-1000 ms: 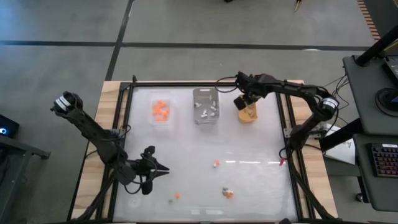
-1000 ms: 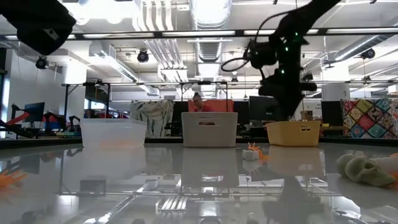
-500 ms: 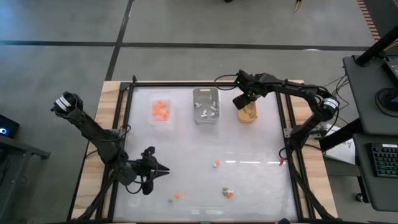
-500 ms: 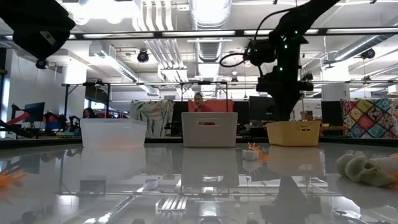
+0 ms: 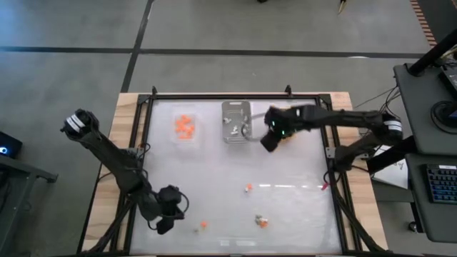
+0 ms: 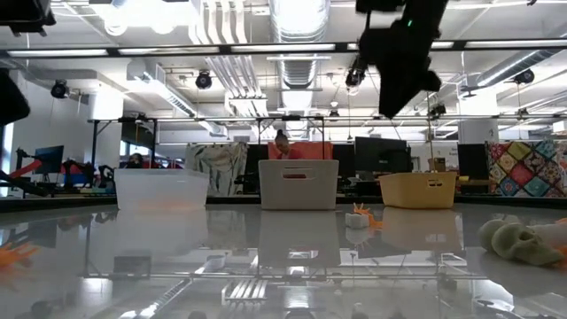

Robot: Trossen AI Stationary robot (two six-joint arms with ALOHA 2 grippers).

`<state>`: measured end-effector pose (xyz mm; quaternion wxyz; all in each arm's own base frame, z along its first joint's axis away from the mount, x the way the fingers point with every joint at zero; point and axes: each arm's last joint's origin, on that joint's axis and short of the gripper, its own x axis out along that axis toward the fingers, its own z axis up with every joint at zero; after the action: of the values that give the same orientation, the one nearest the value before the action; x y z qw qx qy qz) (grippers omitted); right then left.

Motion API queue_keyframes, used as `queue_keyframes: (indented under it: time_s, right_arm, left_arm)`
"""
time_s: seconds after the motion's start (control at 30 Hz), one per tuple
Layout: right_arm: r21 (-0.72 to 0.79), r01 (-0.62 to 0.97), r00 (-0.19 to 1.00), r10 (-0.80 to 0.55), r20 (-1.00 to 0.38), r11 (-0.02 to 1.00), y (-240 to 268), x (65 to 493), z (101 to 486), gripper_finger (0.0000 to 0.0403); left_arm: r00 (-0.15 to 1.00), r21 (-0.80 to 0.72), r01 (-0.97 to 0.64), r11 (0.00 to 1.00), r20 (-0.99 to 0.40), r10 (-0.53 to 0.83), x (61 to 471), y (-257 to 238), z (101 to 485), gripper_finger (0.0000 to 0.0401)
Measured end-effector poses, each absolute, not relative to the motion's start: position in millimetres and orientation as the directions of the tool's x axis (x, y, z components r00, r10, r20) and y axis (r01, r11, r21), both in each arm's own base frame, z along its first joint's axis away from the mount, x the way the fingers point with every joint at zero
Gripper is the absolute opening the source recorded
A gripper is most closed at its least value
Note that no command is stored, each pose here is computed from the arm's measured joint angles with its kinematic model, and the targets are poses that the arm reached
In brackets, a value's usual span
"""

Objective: Sort Halloween decoration
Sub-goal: Put the cream white skull toy into the yellow bin

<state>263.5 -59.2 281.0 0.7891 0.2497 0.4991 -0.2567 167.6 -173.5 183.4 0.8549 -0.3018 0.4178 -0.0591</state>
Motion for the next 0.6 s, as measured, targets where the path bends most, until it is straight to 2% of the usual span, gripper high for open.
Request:
queue_keyframes:
  time_s: [0.27,0.4,0.6]
  right_arm:
    - [0.205,0.576,0.460,-0.106,-0.882,0.791,31,259,293,0.0093]
    - [0.225,0.552,0.456,-0.065,-0.887,0.803,69,258,286,0.0093]
    - [0.210,0.554,0.446,-0.074,-0.892,0.806,111,259,269,0.0093]
  left_arm:
    - [0.512,-0.398,-0.126,0.909,-0.811,-0.284,170,-200,187,0.0040]
    - [0.520,-0.307,-0.021,0.952,-0.817,-0.252,172,-220,187,0.0041]
    - [0.561,-0.161,0.040,0.986,-0.814,-0.155,171,-245,174,0.0062]
